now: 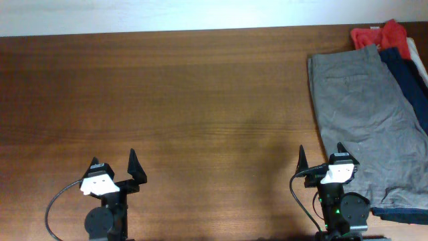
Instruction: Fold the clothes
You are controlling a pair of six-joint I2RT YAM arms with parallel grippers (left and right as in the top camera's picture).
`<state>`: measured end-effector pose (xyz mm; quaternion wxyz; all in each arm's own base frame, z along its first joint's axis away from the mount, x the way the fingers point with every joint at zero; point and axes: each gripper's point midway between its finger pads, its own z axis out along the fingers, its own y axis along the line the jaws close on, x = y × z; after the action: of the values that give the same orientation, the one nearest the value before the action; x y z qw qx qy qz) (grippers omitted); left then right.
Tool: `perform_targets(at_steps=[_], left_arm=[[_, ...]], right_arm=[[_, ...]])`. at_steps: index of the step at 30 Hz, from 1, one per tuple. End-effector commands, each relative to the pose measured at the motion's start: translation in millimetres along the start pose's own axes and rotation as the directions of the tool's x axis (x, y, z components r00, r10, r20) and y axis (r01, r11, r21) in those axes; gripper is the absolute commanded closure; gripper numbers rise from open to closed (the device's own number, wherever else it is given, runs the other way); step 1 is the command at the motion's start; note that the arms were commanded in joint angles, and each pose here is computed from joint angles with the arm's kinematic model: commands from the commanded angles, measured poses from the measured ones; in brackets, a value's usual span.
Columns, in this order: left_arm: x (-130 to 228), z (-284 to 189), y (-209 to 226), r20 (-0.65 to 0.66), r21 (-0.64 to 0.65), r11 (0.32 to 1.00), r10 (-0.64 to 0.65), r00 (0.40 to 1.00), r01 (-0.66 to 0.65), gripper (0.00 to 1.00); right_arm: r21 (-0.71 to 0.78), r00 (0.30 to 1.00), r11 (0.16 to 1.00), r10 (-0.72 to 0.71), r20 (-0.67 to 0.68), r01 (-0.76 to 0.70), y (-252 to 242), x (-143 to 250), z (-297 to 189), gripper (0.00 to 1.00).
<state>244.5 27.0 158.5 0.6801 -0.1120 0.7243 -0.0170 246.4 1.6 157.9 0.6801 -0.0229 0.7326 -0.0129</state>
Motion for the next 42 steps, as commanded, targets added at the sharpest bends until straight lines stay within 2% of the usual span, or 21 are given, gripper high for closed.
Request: perform_targets(at_steps=[1, 29, 31, 33, 34, 35, 36, 38, 39, 42], left_arm=[[1, 0, 1, 0.001, -0.004, 1.000, -0.002, 1.000, 0.002, 0.01], [1, 0, 1, 0.001, -0.004, 1.000, -0.002, 1.000, 0.002, 0.01], [1, 0, 1, 0.001, -0.004, 1.000, -0.002, 1.000, 0.002, 0.01], [1, 0, 1, 0.000, -0.004, 1.000, -0.002, 1.000, 0.002, 0.01], [1, 0, 1, 0.001, -0.004, 1.000, -0.002, 1.000, 0.002, 0.01], [1, 0, 1, 0.001, -0.004, 1.000, -0.002, 1.000, 0.002, 0.01], [1, 0, 1, 0.001, -0.004, 1.000, -0.002, 1.000, 0.002, 0.01], [1, 0, 1, 0.000, -0.004, 1.000, -0.002, 1.000, 0.002, 0.01], [1, 0, 1, 0.001, -0.004, 1.000, -0.002, 1.000, 0.002, 0.01], [1, 0, 1, 0.001, -0.004, 1.000, -0.002, 1.000, 0.002, 0.01]], right_arm=[[0.021, 1.000, 1.000, 0.008, -0.005, -0.008, -4, 3, 0, 0.02], [0.021, 1.000, 1.000, 0.008, -0.005, -0.008, -4, 3, 0, 0.02], [-0.059, 1.000, 0.998, 0.019, 0.016, -0.018, 10, -3, 0, 0.02], [-0.314, 0.984, 0.933, 0.180, -0.015, -0.175, 53, -8, -9, 0.02], [-0.482, 0.942, 0.811, 0.312, -0.122, -0.331, 85, -10, -23, 0.02], [-0.569, 0.879, 0.674, 0.415, -0.235, -0.470, 104, -16, -37, 0.02], [-0.578, 0.822, 0.590, 0.472, -0.319, -0.563, 112, -18, -43, 0.02], [-0.538, 0.739, 0.515, 0.553, -0.386, -0.667, 112, -22, -44, 0.02], [-0.547, 0.727, 0.495, 0.569, -0.384, -0.676, 112, -28, -45, 0.01], [-0.668, 0.775, 0.484, 0.588, -0.231, -0.566, 110, -72, -55, 0.02]])
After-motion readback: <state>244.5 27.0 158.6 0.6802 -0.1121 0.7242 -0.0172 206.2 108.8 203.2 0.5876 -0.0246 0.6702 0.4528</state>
